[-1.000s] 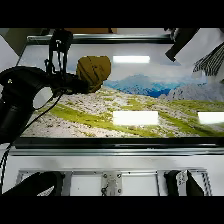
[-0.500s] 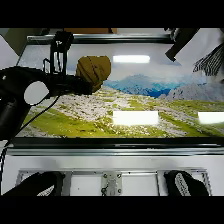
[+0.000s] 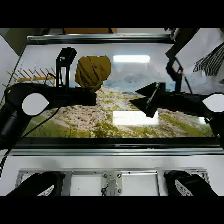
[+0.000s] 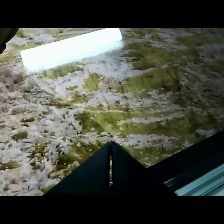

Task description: Fold the clothes and pants, and hang the long-sleeved shirts on hangers.

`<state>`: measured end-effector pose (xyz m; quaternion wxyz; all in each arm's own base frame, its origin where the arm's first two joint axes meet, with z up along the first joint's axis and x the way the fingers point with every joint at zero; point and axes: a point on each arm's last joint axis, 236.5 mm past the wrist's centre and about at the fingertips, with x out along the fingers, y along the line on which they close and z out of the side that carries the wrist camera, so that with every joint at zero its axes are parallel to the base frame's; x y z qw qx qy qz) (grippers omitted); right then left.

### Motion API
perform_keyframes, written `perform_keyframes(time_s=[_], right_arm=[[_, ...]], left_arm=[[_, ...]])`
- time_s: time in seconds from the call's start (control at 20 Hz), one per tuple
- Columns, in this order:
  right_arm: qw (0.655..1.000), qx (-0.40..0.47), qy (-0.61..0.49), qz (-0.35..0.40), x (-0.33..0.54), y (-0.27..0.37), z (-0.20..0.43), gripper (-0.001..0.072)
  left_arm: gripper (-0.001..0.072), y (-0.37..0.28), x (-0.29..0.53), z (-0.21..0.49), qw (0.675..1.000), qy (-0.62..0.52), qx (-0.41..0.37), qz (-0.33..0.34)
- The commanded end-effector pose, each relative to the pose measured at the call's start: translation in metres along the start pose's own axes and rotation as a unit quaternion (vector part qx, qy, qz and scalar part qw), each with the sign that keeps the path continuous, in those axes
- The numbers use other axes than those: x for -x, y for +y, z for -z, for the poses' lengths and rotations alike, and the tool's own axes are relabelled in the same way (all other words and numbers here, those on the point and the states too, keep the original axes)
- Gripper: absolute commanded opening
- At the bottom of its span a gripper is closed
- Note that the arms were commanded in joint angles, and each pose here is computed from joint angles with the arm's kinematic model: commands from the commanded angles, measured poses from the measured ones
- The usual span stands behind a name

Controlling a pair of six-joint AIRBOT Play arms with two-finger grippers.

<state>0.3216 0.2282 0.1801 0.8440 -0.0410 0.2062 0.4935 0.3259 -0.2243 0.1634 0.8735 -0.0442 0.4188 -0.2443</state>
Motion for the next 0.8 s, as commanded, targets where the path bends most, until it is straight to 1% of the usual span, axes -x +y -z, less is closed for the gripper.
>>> perform_keyframes(time_s=[0.0,0.05,0.1,0.75], right_arm=[[0.999,-0.015,0.024,-0.032,-0.0151,0.0144,0.0157,0.0377],[0.999,-0.015,0.024,-0.032,-0.0149,0.0145,0.0156,0.0134],[0.999,-0.015,0.024,-0.031,-0.015,0.0143,0.0157,0.0023],[0.999,-0.015,0.024,-0.031,-0.0152,0.0141,0.0159,0.002]], left_arm=[[0.0017,-0.0021,0.0035,0.0041,1.0,-0.023,0.006,0.013],[0.0017,-0.0028,0.0062,0.0029,1.0,-0.026,0.005,0.014],[0.0017,-0.0033,0.0081,0.0021,0.999,-0.029,0.005,0.014],[0.0016,-0.0031,0.0082,0.0022,0.999,-0.029,0.005,0.014]])
